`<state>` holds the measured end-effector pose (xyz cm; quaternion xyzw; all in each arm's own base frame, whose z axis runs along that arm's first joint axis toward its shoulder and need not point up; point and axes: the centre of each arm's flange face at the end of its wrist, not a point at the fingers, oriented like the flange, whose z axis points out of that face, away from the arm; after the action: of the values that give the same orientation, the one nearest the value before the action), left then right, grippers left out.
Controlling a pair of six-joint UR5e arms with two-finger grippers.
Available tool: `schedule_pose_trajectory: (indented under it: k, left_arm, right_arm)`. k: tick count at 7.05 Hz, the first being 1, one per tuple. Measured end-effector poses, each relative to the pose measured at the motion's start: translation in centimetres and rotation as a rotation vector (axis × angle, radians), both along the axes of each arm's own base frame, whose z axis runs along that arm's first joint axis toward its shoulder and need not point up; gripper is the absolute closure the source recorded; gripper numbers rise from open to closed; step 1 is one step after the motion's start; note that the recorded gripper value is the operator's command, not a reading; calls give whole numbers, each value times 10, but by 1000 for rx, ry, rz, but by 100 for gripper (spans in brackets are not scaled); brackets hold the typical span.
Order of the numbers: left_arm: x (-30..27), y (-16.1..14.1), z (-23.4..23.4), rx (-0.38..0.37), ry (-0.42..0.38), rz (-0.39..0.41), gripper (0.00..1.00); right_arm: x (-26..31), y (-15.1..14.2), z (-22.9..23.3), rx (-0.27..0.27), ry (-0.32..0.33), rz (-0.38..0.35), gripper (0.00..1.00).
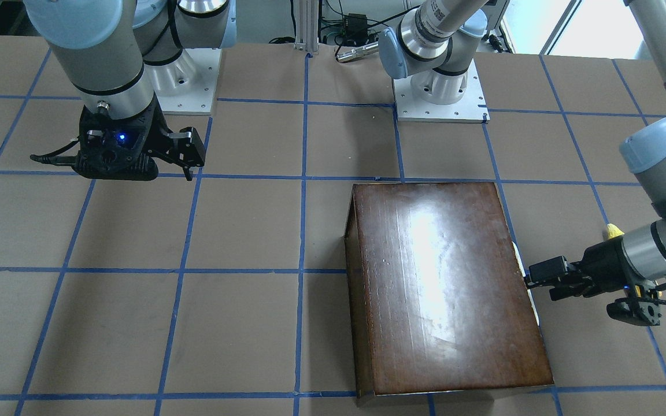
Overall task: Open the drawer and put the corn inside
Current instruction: 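Close the left gripper on the white drawer handle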
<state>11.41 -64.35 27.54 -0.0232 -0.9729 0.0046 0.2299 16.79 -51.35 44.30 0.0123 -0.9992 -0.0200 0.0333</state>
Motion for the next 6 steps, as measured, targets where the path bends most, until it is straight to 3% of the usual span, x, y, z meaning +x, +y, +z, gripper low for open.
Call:
schedule_pose_trajectory:
  k: [6]
  left_arm:
    - [6,-5,-15,10,-3,-25,0]
  right_arm:
    - [0,0,0,0,1,0,0]
